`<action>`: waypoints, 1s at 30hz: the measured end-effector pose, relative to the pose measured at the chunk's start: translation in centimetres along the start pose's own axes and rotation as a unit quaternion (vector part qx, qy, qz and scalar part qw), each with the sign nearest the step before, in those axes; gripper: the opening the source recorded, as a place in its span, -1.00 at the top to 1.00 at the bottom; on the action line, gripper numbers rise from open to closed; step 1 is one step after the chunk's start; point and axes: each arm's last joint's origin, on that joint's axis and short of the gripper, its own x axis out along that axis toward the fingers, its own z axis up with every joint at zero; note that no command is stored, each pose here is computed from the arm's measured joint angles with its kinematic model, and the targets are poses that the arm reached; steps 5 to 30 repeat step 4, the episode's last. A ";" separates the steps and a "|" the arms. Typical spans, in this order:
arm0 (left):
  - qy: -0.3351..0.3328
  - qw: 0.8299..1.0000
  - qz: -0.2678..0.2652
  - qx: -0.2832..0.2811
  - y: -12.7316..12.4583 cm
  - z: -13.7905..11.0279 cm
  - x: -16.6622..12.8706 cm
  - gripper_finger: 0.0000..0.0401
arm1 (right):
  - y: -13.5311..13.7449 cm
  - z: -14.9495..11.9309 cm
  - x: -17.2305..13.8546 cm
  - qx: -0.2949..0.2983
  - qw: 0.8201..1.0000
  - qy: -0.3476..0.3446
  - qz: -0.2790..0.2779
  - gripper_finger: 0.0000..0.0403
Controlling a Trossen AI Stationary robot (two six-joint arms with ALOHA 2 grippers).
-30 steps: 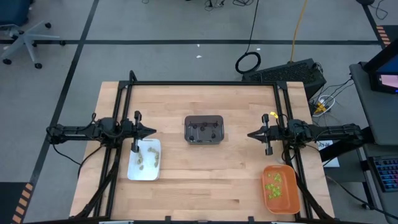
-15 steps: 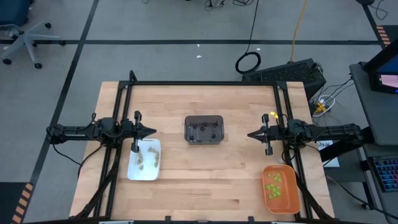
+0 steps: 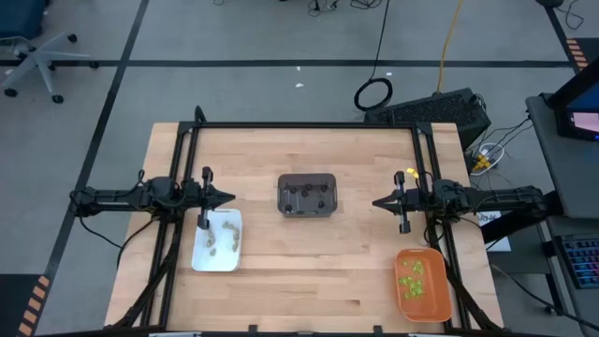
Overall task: Sort Halloween decoration
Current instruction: Return to Home Position
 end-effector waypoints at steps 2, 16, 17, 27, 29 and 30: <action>0.000 1.000 0.000 0.000 0.0 0.0 0.0 1.00 | 0.0 0.0 0.0 0.000 1.000 0.000 0.000 1.00; 0.000 1.000 0.000 0.000 0.0 0.0 0.0 1.00 | 0.0 0.0 0.0 0.000 1.000 0.000 0.000 1.00; 0.000 1.000 0.000 0.000 0.0 0.0 0.0 1.00 | 0.0 0.0 0.0 0.000 1.000 0.000 0.000 1.00; 0.000 1.000 0.000 0.000 0.0 0.0 0.0 1.00 | 0.0 0.0 0.0 0.000 1.000 0.000 0.000 1.00; 0.000 1.000 0.000 0.000 0.0 0.0 0.0 1.00 | 0.0 0.0 0.0 0.000 1.000 0.000 0.000 1.00; 0.000 1.000 0.000 0.000 0.0 0.0 0.0 1.00 | 0.0 0.0 0.0 0.000 1.000 0.000 0.000 1.00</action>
